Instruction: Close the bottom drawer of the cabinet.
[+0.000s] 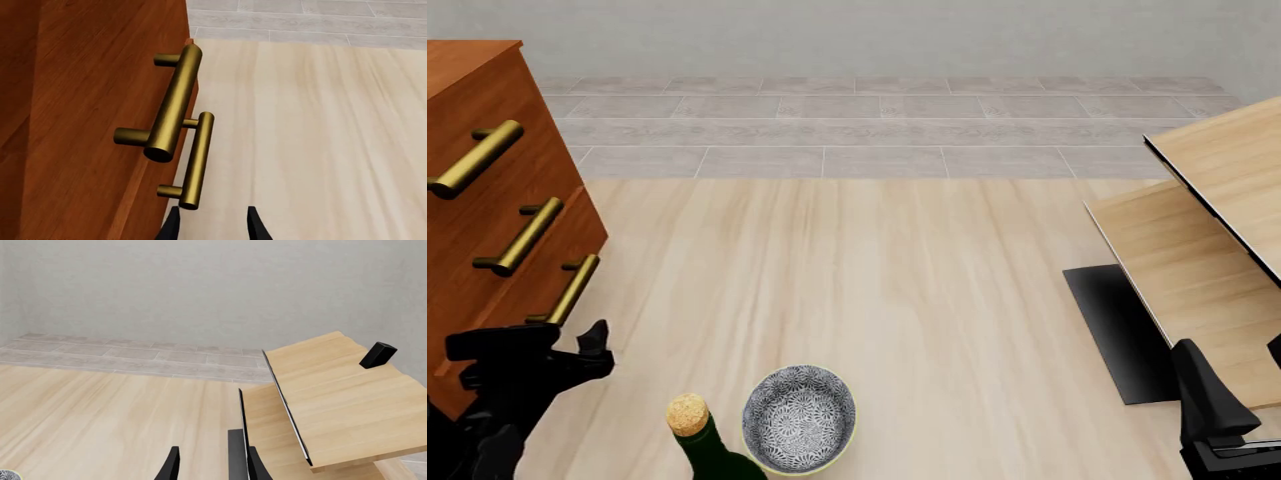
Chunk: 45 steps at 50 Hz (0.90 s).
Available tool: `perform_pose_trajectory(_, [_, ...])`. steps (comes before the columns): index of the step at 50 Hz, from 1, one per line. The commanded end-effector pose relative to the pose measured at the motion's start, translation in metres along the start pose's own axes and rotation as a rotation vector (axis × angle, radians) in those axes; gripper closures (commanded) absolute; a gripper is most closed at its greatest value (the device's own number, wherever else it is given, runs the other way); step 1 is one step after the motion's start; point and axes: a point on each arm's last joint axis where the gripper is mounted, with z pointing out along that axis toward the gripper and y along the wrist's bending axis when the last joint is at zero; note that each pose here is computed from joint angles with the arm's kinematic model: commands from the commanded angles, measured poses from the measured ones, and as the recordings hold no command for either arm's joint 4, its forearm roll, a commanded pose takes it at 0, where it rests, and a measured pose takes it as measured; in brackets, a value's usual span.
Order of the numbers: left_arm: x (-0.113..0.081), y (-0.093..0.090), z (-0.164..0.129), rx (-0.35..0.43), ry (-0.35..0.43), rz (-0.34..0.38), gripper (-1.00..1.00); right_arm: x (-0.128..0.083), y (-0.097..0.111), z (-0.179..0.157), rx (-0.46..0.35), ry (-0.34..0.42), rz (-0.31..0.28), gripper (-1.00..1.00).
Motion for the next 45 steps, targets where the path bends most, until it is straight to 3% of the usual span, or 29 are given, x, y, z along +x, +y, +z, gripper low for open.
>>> perform_pose_trajectory(1, [0.000,0.006,0.002,-0.035,0.001,0.004,-1.00,0.000,0.000,0.000,0.000,-0.001,-0.001,-1.00])
perform_pose_trajectory(19, [0.000,0.022,0.005,-0.103,-0.002,0.009,-1.00,0.000,0.000,0.000,0.000,-0.003,-0.003,-1.00])
perform_pose_trajectory(26, [0.002,0.036,0.008,-0.161,0.005,0.005,-1.00,0.000,0.000,0.000,0.000,-0.004,-0.004,-1.00])
perform_pose_trajectory(45, [0.001,0.043,0.007,-0.190,0.003,0.001,-1.00,0.000,0.000,0.000,0.000,-0.006,-0.008,-1.00])
